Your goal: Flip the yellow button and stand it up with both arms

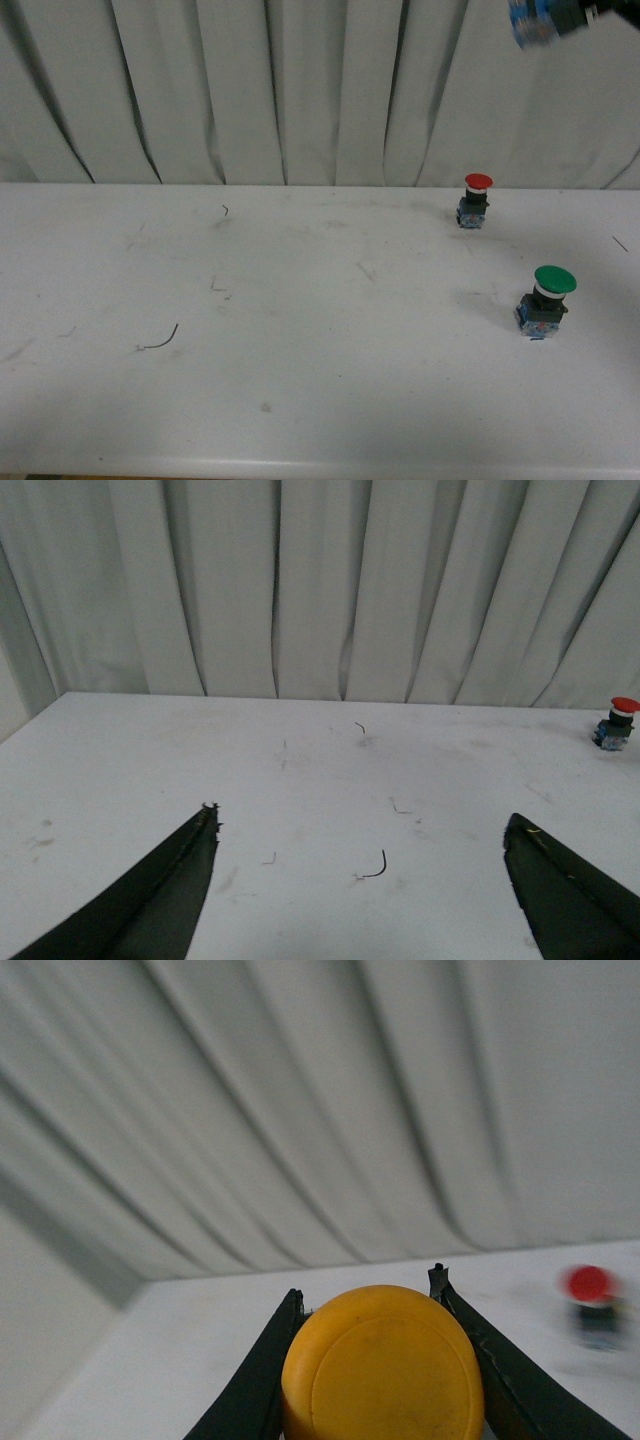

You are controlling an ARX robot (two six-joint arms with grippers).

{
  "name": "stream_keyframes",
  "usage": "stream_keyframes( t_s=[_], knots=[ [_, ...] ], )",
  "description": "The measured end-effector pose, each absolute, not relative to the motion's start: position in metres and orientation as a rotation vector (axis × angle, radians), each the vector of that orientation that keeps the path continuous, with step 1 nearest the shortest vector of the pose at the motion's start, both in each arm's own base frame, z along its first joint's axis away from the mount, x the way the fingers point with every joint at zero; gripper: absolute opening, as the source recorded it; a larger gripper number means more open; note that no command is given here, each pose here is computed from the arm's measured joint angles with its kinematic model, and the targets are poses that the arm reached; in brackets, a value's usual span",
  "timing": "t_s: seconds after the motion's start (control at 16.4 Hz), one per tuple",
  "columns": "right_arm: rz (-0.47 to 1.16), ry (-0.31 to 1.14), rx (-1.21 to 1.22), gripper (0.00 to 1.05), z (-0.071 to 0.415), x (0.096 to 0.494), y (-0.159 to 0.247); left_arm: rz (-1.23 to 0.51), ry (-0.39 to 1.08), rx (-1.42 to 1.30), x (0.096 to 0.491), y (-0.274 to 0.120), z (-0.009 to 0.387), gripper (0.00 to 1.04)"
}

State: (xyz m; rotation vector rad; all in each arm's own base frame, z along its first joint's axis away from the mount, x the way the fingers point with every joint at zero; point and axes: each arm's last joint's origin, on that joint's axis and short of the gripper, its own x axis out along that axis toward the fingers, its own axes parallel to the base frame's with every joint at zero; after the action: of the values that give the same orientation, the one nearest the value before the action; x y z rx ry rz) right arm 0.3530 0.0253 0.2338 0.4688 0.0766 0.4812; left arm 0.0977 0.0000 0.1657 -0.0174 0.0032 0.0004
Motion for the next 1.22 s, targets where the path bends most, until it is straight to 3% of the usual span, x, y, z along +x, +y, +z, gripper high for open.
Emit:
stream_keyframes(
  t_s=[0.06, 0.12, 0.3, 0.67, 0.85, 1.22],
  knots=[
    [0.350, 0.136, 0.361, 0.35, 0.221, 0.367, 0.012, 0.000, 0.003, -0.017, 0.098, 0.000, 0.166, 0.95],
    [0.234, 0.207, 0.245, 0.35, 0.207, 0.380, -0.001, 0.000, 0.003, -0.017, 0.098, 0.000, 0.166, 0.99],
    [0.089, 0.292, 0.078, 0.35, 0.200, 0.414, -0.028, 0.000, 0.003, -0.017, 0.098, 0.000, 0.166, 0.98],
    [0.014, 0.504, 0.024, 0.35, 0.165, 0.471, -0.019, 0.000, 0.003, -0.017, 0.098, 0.000, 0.166, 0.98],
    [0.010, 0.612, -0.040, 0.35, 0.145, 0.494, 0.017, 0.000, 0.003, -0.017, 0.098, 0.000, 0.166, 0.98],
    [0.031, 0.690, -0.092, 0.35, 0.113, 0.494, 0.040, 0.000, 0.003, -0.017, 0.098, 0.000, 0.166, 0.98]
  ],
)
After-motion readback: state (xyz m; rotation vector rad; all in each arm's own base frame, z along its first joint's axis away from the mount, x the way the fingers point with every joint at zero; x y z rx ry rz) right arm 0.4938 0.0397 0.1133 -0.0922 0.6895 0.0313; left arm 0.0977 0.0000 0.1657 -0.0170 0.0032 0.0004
